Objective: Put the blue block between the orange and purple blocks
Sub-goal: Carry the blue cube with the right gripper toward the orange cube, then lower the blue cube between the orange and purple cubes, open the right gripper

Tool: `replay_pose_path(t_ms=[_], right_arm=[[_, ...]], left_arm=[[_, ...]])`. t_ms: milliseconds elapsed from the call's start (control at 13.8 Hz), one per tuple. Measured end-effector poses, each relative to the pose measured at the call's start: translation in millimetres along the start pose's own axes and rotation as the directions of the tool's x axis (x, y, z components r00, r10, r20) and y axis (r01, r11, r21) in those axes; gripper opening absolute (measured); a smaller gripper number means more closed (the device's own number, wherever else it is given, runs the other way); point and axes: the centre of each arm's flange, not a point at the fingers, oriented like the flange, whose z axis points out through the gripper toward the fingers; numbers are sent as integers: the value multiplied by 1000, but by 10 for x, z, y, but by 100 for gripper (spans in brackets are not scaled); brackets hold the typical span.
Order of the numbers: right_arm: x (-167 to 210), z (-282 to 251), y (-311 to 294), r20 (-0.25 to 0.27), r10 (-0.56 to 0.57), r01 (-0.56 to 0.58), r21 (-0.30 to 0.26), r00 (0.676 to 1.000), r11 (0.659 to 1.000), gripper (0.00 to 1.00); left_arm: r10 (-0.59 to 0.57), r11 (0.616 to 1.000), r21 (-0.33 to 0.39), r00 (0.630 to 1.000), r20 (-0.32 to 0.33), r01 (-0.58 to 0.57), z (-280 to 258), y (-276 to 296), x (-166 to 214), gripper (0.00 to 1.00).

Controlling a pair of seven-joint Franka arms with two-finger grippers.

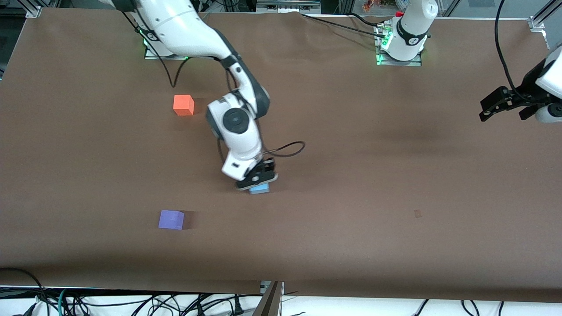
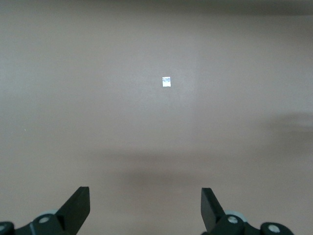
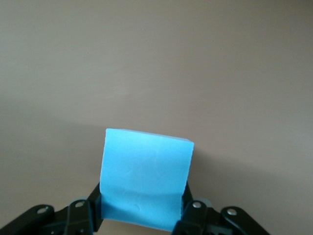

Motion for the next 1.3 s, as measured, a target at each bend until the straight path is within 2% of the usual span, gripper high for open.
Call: replay_pose_path(t_ms=[217,361,578,722,939,1083,1300], right_arm=[[9,-428,803,116,107,-96,-96,988,991,59],[-110,-555,1350,150,164,-145,-134,975,980,59],[-417,-466,1974,201,234,-202,-169,951,965,59],[-625,-293,2221,199,254,-222,-169,947,960,59],[-991,31,2365,149,244,-222,-153,958,963,59],[-1147,160,2386,135,194,-175,-143,972,974,59],[-1165,156,2384,139,88,-72,-115,986,991,59]], left_arm=[[2,1000,-4,1000,3,-2,15,21,5,100],[4,1000,-6,1000,5,-4,23,35,7,100],[6,1000,-6,1000,5,-6,26,46,7,100],[8,1000,-6,1000,5,-8,26,58,6,100],[10,1000,-6,1000,5,-10,25,68,6,100],[10,1000,-6,1000,5,-10,25,69,5,100],[11,1000,-6,1000,5,-11,25,71,5,100]])
